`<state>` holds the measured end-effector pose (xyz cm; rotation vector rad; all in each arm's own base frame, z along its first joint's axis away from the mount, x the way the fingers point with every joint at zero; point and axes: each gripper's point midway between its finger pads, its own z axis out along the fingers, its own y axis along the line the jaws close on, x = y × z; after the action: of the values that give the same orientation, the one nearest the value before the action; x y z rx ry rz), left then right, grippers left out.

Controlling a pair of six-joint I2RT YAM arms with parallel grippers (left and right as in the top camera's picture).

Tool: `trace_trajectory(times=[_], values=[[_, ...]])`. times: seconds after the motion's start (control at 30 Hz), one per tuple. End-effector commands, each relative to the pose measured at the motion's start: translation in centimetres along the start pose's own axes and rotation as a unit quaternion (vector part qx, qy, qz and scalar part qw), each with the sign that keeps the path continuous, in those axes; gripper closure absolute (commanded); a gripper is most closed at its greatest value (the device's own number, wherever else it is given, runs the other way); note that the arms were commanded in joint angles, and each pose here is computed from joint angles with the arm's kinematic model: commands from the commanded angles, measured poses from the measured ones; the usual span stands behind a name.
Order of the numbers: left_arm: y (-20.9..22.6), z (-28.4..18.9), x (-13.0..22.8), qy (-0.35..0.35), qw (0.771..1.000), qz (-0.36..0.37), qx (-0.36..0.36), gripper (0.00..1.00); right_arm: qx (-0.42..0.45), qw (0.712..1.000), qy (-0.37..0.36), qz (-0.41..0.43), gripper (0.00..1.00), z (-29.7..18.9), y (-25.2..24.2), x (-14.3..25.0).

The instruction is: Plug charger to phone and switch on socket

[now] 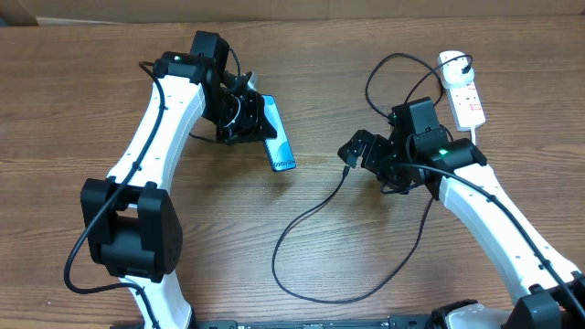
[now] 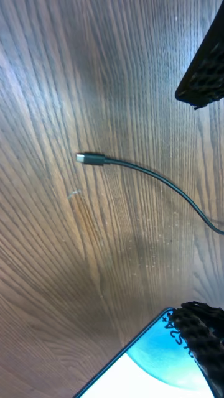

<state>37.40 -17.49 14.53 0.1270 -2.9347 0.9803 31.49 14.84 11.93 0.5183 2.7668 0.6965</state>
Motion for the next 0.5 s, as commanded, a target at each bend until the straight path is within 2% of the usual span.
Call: trace_trajectory(times=[0.0, 0.47], values=[[-0.82, -0.44, -0.27, -0.004, 1.000, 0.011, 0.021, 0.96, 0.014, 1.000, -0.019, -0.011, 0.00, -0.27, -0.32, -0.43], [-0.89, -0.44, -0.48, -0.008, 1.000, 0.006, 0.022, 0.96, 0.000, 0.999, -0.035, -0.017, 0.00, -0.30, 0.37, -1.20]])
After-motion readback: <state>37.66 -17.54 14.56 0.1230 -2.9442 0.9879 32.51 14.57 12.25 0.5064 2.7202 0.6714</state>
